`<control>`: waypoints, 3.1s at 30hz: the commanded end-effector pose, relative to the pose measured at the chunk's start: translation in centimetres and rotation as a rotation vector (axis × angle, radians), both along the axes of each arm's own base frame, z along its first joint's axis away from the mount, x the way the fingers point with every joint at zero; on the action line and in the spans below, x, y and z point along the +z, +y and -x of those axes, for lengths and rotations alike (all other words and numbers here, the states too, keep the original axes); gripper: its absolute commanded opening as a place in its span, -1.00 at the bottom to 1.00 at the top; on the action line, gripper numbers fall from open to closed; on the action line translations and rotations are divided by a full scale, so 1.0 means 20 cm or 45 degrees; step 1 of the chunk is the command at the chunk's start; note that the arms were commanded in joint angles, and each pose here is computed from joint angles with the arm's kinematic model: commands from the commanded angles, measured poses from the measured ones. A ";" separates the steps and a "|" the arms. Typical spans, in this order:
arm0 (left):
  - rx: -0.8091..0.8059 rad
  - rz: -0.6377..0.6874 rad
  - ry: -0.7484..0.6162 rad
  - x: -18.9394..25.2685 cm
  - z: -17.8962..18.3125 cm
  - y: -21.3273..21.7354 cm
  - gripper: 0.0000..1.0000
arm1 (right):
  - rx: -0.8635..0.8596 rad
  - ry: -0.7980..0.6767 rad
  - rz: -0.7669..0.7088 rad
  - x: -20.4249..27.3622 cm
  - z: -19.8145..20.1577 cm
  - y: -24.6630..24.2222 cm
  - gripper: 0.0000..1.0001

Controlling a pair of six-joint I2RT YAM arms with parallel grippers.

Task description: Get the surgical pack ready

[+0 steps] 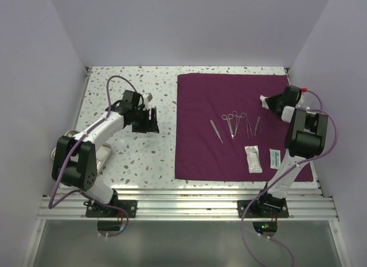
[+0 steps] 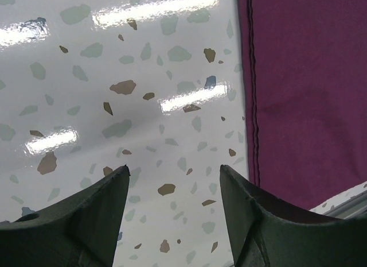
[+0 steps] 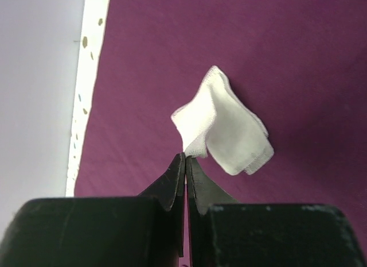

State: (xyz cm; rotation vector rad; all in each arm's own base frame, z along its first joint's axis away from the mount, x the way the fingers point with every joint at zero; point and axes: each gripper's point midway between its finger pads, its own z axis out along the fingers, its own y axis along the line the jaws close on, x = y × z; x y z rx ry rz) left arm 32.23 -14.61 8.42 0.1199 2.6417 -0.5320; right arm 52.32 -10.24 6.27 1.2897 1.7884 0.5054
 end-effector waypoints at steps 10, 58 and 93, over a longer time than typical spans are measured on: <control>-0.049 0.034 -0.069 0.04 -0.06 -0.03 0.36 | 0.001 0.055 0.072 -0.09 0.04 -0.04 -1.00; -0.055 0.053 -0.057 0.03 -0.06 -0.04 0.36 | 0.000 0.128 0.105 -0.11 0.04 -0.08 -1.00; -0.050 0.076 -0.034 0.02 -0.06 -0.03 0.36 | 0.254 0.293 0.175 -0.21 0.09 -0.08 -0.02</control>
